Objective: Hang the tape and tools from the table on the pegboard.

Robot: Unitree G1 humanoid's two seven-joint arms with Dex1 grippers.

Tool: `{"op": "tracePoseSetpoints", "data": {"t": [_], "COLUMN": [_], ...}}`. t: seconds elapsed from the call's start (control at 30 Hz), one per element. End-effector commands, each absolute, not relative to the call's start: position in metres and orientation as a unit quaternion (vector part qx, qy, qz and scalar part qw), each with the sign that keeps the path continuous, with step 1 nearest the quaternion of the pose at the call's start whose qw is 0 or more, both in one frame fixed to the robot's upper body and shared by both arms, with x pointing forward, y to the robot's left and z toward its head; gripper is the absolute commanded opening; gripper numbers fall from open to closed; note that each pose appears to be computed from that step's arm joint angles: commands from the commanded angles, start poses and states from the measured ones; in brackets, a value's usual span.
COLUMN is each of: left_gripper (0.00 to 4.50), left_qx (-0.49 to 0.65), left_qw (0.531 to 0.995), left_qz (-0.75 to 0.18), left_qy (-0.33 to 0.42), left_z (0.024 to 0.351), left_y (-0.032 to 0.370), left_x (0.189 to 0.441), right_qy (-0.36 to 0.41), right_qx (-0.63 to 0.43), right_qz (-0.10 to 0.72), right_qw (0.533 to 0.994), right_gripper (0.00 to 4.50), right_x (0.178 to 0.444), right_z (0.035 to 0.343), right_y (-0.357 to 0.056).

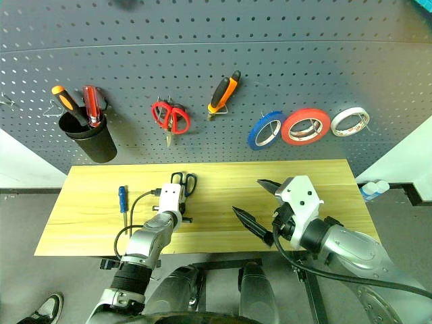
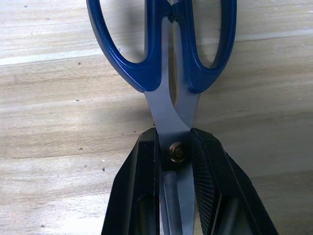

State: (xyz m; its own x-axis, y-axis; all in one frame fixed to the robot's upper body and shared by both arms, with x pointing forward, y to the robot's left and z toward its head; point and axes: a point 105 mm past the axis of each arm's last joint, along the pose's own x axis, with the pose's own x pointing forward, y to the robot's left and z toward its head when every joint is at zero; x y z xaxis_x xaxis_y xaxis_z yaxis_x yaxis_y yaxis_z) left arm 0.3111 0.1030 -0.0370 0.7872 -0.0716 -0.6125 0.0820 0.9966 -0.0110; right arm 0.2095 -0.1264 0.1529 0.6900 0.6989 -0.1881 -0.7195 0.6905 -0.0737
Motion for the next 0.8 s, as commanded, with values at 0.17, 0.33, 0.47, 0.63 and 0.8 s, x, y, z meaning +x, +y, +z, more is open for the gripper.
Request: {"op": "tracePoseSetpoints", "data": {"t": [0.17, 0.33, 0.47, 0.63, 0.8], "left_gripper": [0.58, 0.58, 0.58, 0.58, 0.58], "left_qx": [-0.011, -0.018, 0.011, 0.075, 0.113], "left_qw": [0.953, 0.958, 0.963, 0.961, 0.953], "left_qz": [-0.075, -0.117, -0.154, -0.206, -0.239], "left_qy": [0.292, 0.263, 0.220, 0.169, 0.149], "left_z": [-0.010, 0.009, 0.026, 0.039, 0.040], "left_y": [0.090, 0.078, 0.075, 0.069, 0.067], "left_x": [0.315, 0.321, 0.328, 0.328, 0.322], "right_qy": [0.047, 0.046, 0.046, 0.043, 0.039], "right_qx": [-0.078, -0.078, -0.078, -0.079, -0.079], "right_qz": [0.396, 0.396, 0.395, 0.392, 0.390], "right_qw": [0.914, 0.914, 0.914, 0.915, 0.916], "right_gripper": [4.50, 4.50, 4.50, 4.50, 4.50], "right_x": [0.207, 0.208, 0.209, 0.210, 0.210], "right_z": [0.162, 0.161, 0.161, 0.161, 0.162], "right_y": [-0.122, -0.121, -0.122, -0.122, -0.123]}}
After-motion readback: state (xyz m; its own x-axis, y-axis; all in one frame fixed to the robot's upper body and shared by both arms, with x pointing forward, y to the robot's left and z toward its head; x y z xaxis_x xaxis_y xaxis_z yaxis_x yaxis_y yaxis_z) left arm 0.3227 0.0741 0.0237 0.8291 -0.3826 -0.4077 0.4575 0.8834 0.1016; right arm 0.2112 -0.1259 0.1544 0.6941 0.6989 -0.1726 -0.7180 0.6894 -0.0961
